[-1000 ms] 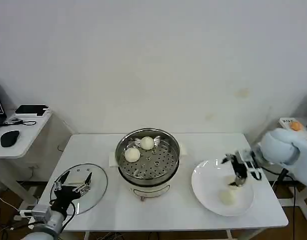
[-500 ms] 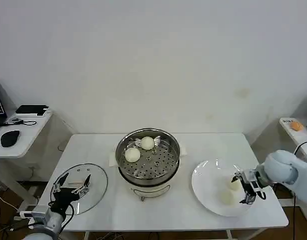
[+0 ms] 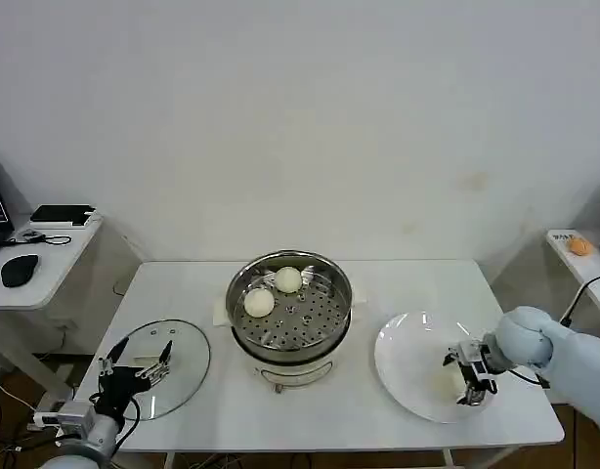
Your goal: Take steamed baozi put them in steamer then cover it.
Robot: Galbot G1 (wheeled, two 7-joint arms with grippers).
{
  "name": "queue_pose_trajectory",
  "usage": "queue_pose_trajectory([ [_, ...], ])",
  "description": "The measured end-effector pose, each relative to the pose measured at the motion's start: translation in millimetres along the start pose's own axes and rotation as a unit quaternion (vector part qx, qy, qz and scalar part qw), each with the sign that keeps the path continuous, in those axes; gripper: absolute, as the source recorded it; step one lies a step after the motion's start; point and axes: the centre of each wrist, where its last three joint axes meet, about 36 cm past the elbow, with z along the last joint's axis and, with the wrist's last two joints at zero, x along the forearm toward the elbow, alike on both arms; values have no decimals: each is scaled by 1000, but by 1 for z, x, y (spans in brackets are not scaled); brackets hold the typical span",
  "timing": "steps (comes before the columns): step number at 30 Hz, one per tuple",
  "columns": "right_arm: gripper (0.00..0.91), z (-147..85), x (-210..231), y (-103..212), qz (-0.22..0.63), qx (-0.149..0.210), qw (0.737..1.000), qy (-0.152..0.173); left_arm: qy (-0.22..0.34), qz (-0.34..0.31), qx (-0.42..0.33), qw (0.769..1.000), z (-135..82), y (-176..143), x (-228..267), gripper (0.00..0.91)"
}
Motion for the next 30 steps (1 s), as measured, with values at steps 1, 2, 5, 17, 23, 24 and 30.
queue_pose_trajectory([
  [1,907,-1,-2,0,0,0,1000,-2,0,0,0,1000,0,0,0,907],
  [2,907,-3,-4,0,-2,-1,1000,-3,0,0,0,1000,0,-1,0,907],
  [5,836,-4,-8,1,-4,-3,1000,-3,-1,0,2,1000,0,-1,0,907],
  [17,635,-6,-5,0,-10,-11,1000,2,-2,0,3,1000,-1,-2,2,907],
  [23,635,-6,6,-3,-8,-13,1000,2,-2,0,3,1000,-1,-2,1,907],
  [24,635,-5,11,-6,-5,-13,1000,2,-2,0,3,1000,-1,-2,1,907],
  [30,645,-5,42,-29,15,-12,1000,-5,-4,1,3,1000,-2,-1,0,907],
])
